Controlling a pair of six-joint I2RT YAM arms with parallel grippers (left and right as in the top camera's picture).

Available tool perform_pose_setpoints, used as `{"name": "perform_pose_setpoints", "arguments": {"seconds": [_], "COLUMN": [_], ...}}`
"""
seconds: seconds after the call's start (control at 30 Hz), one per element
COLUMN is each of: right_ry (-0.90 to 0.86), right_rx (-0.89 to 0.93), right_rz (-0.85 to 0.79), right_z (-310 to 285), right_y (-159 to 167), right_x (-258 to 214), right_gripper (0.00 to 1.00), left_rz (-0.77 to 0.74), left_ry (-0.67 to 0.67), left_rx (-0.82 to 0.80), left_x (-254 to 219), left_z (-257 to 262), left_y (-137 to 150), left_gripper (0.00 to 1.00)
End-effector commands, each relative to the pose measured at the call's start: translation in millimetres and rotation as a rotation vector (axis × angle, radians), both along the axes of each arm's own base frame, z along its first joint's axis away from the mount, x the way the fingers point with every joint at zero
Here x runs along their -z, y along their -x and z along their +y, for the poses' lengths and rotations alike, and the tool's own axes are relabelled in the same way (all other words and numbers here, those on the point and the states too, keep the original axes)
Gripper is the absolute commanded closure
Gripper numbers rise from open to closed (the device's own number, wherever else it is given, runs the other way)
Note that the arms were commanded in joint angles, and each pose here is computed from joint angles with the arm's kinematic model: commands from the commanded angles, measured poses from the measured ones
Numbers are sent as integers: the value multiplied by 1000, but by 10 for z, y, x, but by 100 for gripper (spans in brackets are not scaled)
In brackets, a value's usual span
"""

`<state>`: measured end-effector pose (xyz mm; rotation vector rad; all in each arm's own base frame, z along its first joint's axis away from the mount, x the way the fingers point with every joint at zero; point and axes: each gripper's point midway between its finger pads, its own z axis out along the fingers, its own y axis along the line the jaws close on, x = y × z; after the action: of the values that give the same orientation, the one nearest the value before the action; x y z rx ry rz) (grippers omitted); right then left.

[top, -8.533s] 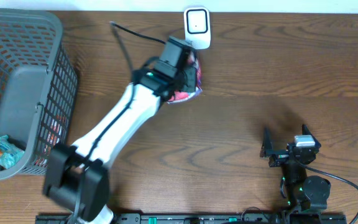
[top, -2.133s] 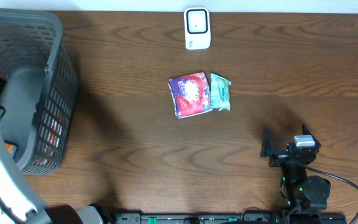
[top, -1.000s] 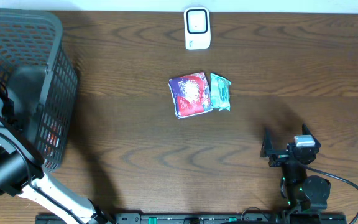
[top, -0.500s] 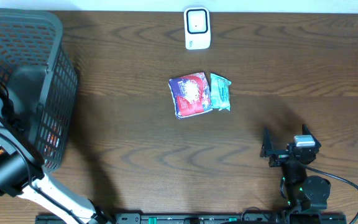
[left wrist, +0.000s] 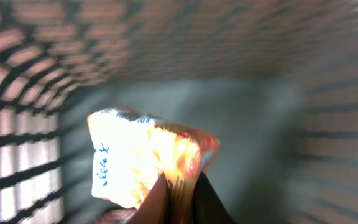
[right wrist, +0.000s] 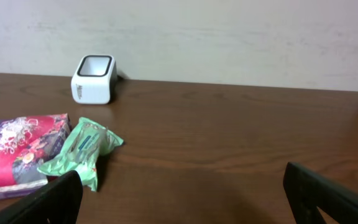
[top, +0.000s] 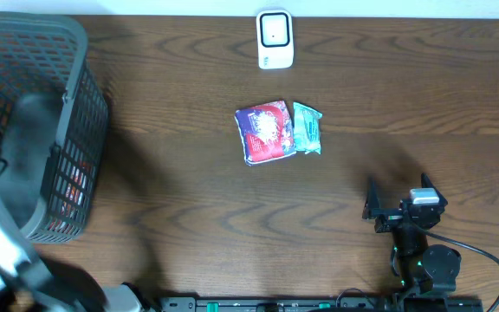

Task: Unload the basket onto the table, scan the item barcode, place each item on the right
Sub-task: 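Reach the left gripper into the basket and grasp an orange snack pack, then place the orange snack pack left of the purple pack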

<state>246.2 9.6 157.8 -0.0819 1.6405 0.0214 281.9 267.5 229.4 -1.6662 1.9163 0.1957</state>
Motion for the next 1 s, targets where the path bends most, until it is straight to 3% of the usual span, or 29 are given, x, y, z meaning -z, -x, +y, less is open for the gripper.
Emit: {"name": "perform_pose_setpoints", "arguments": {"seconds": [0.0,0.17,0.23,0.27,0.33,0.47,0.6,0.83,0.87,0.93,0.97], "right_ry": [16,16,16,16,16,16,16,16,16,16,16], "right_rx": [10,10,10,10,10,10,10,10,10,10,10], "right_rz": [-1,-1,-1,-1,-1,-1,-1,-1,-1,-1,-1], "right_z": [-27,-27,-27,-27,-27,-27,-27,-27,-27,-27,-27], "right_y": [1,1,1,1,1,1,1,1,1,1,1], "right_x": [4,4,4,4,4,4,4,4,4,4,4], "right_gripper": [1,1,1,1,1,1,1,1,1,1,1], "left_rz": [-301,-618,-643,-622,-567,-376,-183,81,121,183,212], "left_ry": [-14,3,2,-18,-34,-120,-176,-107,-96,-79,-71], "left_rx": [250,699,892,1086,1225,1352,1375,1460,1463,1464,1464], "left_x": [-743,-1559,-1660,-1640,-1516,-1102,-613,389,546,785,898], "left_z": [-533,-1719,-2285,-2823,-3261,-3798,-4063,-4458,-4474,-4485,-4486], "left_y": [-299,-639,-694,-719,-723,-752,-857,-1049,-1071,-1098,-1107], "left_gripper": [93,93,93,93,93,93,93,93,90,59,48]}}
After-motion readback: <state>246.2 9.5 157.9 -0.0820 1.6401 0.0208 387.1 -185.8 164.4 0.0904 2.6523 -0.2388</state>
